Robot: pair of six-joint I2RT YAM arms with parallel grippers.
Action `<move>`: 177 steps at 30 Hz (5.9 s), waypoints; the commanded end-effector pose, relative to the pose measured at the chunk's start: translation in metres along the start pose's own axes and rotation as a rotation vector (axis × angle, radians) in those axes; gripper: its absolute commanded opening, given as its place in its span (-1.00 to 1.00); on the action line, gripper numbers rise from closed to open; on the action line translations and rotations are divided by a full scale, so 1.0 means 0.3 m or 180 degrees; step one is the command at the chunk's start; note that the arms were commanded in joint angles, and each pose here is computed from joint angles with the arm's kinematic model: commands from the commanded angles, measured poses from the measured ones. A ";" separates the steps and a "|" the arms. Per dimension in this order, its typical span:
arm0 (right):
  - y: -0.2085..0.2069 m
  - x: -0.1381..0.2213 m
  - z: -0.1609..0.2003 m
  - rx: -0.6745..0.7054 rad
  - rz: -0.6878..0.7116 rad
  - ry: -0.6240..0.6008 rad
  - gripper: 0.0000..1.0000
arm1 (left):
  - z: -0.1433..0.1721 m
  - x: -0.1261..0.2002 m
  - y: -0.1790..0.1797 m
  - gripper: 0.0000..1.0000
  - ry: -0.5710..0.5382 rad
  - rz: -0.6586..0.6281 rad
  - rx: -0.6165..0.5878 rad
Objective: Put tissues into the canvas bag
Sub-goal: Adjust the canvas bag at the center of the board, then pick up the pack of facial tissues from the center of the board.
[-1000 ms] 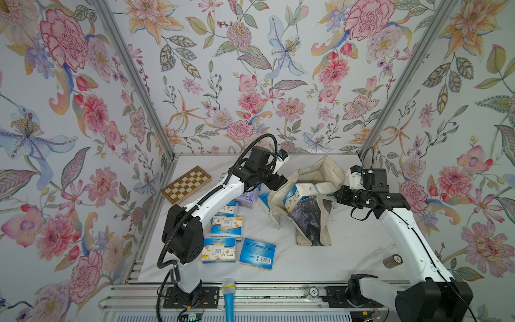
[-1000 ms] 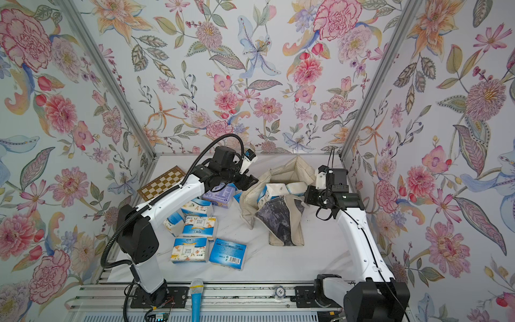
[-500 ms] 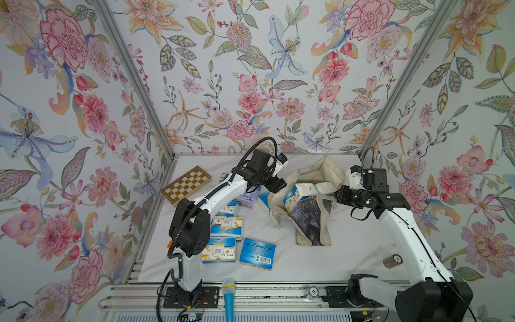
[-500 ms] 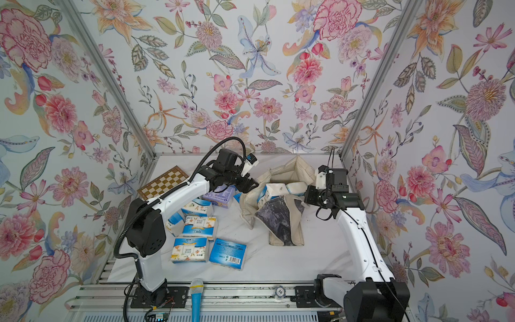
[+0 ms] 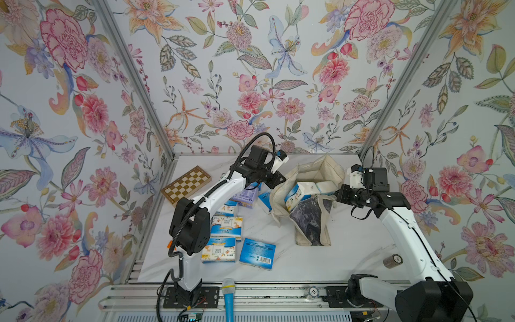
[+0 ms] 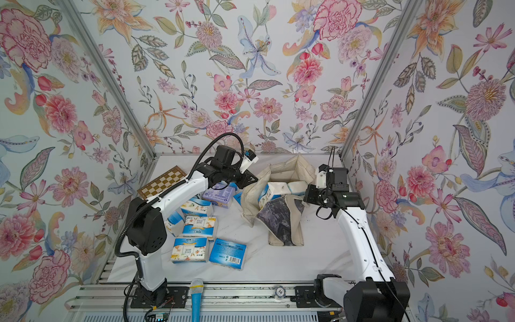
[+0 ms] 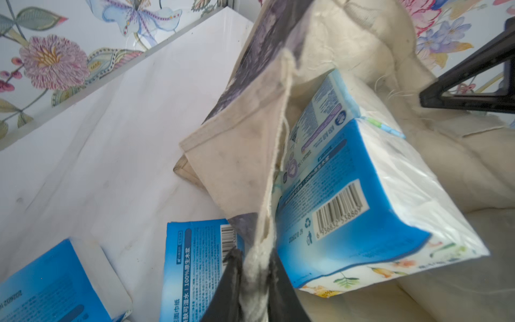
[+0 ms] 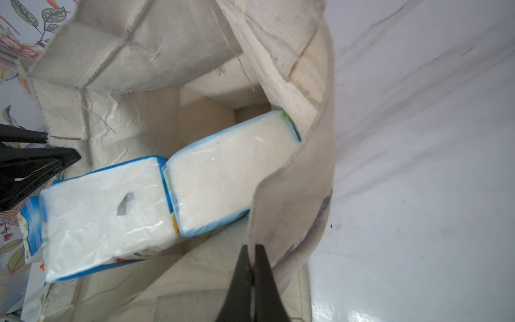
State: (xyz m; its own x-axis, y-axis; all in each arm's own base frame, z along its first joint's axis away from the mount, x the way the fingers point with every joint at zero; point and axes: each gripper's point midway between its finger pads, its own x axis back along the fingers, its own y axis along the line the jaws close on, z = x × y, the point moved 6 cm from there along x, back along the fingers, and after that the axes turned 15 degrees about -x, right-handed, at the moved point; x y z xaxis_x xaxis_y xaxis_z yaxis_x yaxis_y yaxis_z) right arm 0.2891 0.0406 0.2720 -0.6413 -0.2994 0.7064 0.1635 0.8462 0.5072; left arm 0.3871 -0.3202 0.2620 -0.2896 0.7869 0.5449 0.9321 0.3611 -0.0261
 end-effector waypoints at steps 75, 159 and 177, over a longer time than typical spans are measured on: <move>0.015 0.230 -0.094 0.0546 0.0265 -0.0186 -0.55 | -0.207 -0.007 0.050 -0.63 -0.0707 -0.0695 0.0582; 0.526 -0.369 1.119 0.4259 -0.0705 0.2091 0.98 | 0.097 0.490 0.166 0.29 -0.0783 -0.1679 0.1030; 0.701 -0.175 0.930 0.3843 -0.1286 0.1596 0.42 | 0.092 0.513 0.173 0.33 -0.0770 -0.1739 0.1010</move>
State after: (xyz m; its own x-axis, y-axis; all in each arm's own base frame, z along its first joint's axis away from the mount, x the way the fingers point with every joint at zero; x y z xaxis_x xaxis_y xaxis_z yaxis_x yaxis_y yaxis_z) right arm 0.1392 0.3520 0.1360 -0.0598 -0.3585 0.9316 -0.8939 0.4345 0.1098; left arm 0.3884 -0.1726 0.3119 -0.7637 0.5311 0.3669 0.5438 0.8356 -0.0776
